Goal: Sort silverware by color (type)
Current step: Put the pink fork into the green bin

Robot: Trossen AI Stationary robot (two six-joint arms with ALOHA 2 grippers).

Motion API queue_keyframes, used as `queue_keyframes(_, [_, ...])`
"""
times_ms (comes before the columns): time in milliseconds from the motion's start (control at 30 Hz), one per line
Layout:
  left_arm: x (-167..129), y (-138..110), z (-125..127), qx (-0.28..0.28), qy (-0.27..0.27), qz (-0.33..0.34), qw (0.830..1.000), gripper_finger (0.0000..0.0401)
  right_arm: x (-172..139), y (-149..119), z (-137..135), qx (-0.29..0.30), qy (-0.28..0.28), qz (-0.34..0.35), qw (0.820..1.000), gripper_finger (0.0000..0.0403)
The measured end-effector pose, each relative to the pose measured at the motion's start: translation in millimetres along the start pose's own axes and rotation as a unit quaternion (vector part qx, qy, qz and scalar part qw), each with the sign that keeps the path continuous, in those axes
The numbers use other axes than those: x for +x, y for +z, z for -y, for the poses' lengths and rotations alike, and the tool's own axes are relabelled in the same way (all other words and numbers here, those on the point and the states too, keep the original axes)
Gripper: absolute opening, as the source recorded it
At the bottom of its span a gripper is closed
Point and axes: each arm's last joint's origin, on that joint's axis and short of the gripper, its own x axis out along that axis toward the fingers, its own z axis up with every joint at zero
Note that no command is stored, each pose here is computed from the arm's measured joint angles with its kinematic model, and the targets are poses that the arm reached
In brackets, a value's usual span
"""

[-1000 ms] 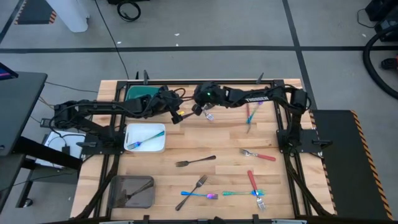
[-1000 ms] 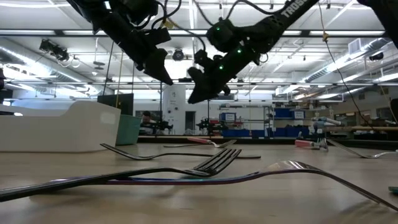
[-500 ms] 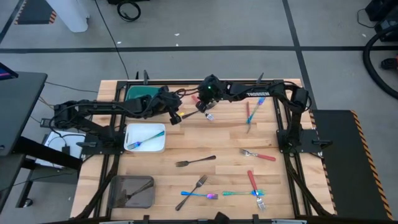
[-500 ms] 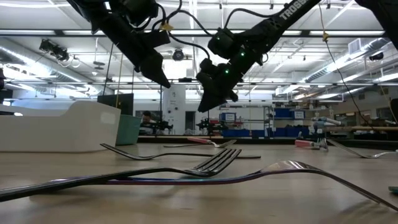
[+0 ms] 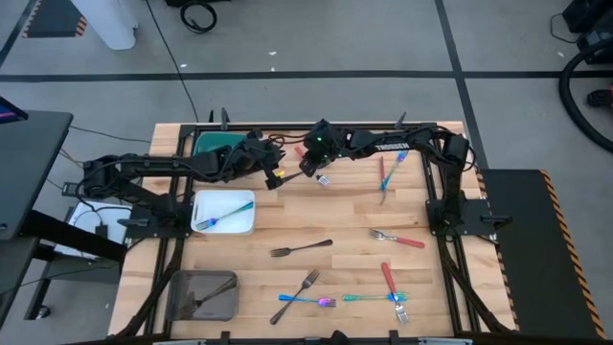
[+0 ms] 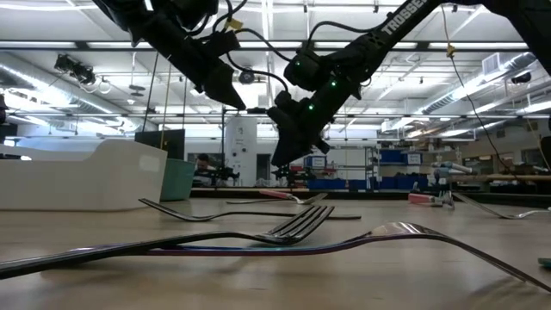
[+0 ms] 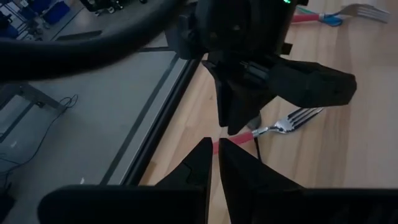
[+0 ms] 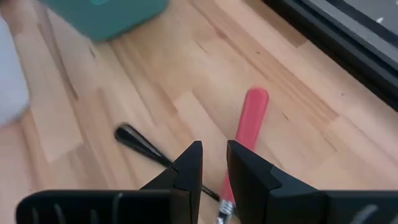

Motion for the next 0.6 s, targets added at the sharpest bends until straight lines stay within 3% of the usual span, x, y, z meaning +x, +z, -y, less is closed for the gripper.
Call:
queue_keyframes(167, [0,0,0,-0.01,0.0,0.002,1.0,0.0039,0,1,-2,-0.007,0.015,0.005,1.0,0.0082])
queue_keyframes(600, [-5,4,12,-0.137,-0.025,0.008,0.99,0.0039,-1,-14,-8,-0.018,0.0,-0.063,0.998,0.0099])
